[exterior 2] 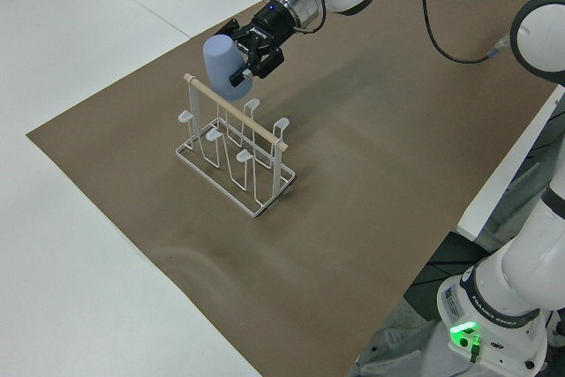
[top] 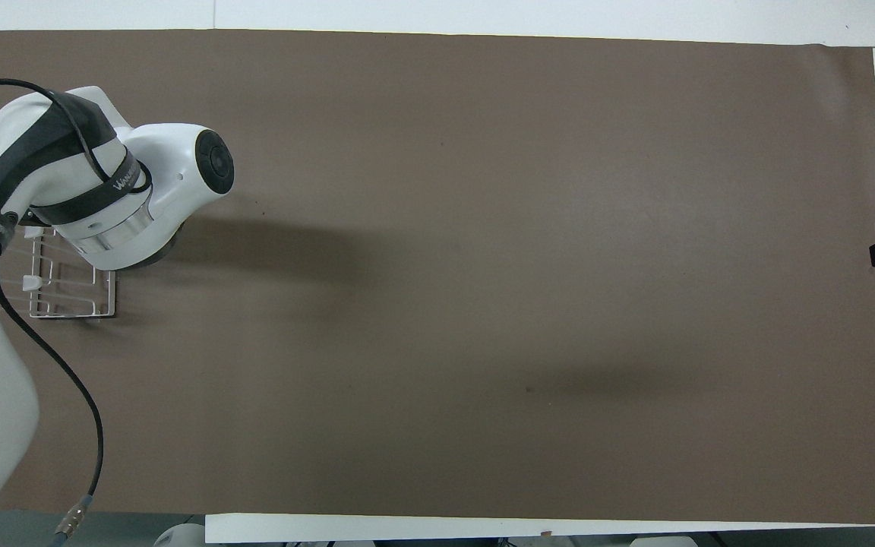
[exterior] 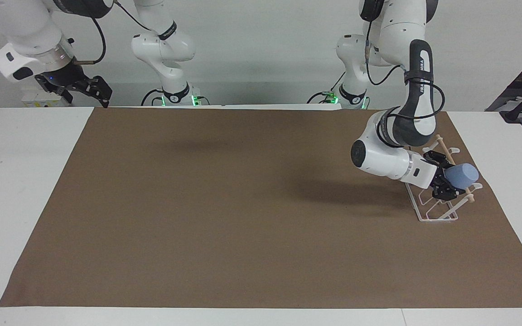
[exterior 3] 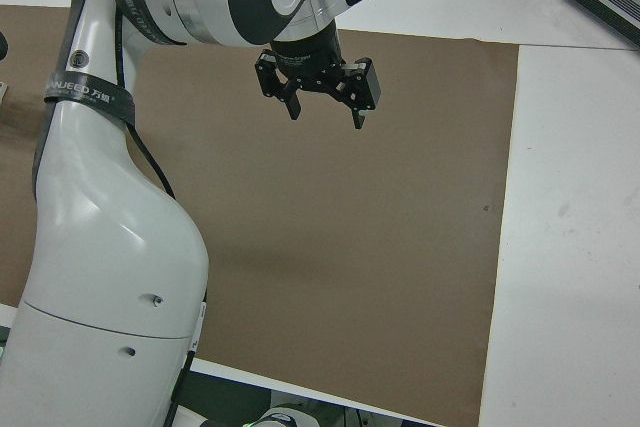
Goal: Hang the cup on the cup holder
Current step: 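Move the cup with the left gripper over the acrylic rack's peg, then lower the cup onto the peg and open the left gripper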
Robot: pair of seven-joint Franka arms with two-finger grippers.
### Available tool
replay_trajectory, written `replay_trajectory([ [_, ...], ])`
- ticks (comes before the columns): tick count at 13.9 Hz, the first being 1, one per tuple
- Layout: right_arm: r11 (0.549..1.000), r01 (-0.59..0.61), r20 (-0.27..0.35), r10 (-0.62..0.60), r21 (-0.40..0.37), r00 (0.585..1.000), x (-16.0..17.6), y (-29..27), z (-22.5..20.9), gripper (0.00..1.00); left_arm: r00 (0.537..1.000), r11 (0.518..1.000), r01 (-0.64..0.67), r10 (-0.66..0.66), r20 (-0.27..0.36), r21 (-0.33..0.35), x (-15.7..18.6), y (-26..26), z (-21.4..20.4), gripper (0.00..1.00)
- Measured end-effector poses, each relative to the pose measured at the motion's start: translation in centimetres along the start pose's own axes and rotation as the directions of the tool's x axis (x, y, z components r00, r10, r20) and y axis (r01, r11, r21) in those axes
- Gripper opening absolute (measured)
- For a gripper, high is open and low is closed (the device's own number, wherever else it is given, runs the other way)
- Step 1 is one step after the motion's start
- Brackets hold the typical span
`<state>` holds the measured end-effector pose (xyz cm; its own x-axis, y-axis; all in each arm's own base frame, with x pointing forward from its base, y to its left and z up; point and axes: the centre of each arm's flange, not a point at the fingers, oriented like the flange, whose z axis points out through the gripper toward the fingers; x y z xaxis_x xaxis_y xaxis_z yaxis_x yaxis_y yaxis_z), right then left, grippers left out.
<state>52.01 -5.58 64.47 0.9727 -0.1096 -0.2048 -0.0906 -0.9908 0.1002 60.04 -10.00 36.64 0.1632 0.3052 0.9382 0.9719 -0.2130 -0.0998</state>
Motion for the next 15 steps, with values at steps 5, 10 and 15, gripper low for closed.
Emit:
replay_trajectory([
  [5, 1.0, 0.001, 0.001, -0.001, 0.0, 1.0, 0.0, 0.0, 0.1, 1.0, 0.998, 0.998, 0.028, -0.025, 0.066, -0.054, -1.4, 0.2, 1.2, 0.79],
  [10, 1.0, 0.001, 0.002, -0.001, 0.0, 1.0, 0.0, 0.0, 0.1, 1.0, 0.997, 0.998, 0.015, -0.009, 0.081, -0.066, -1.3, 0.4, 1.7, 0.96],
  [15, 1.0, 0.001, 0.002, -0.001, 0.0, 1.0, 0.0, 0.0, 0.1, 1.0, 0.983, 0.997, -0.07, 0.074, 0.17, -0.029, 5.2, 1.8, -0.5, 1.0],
])
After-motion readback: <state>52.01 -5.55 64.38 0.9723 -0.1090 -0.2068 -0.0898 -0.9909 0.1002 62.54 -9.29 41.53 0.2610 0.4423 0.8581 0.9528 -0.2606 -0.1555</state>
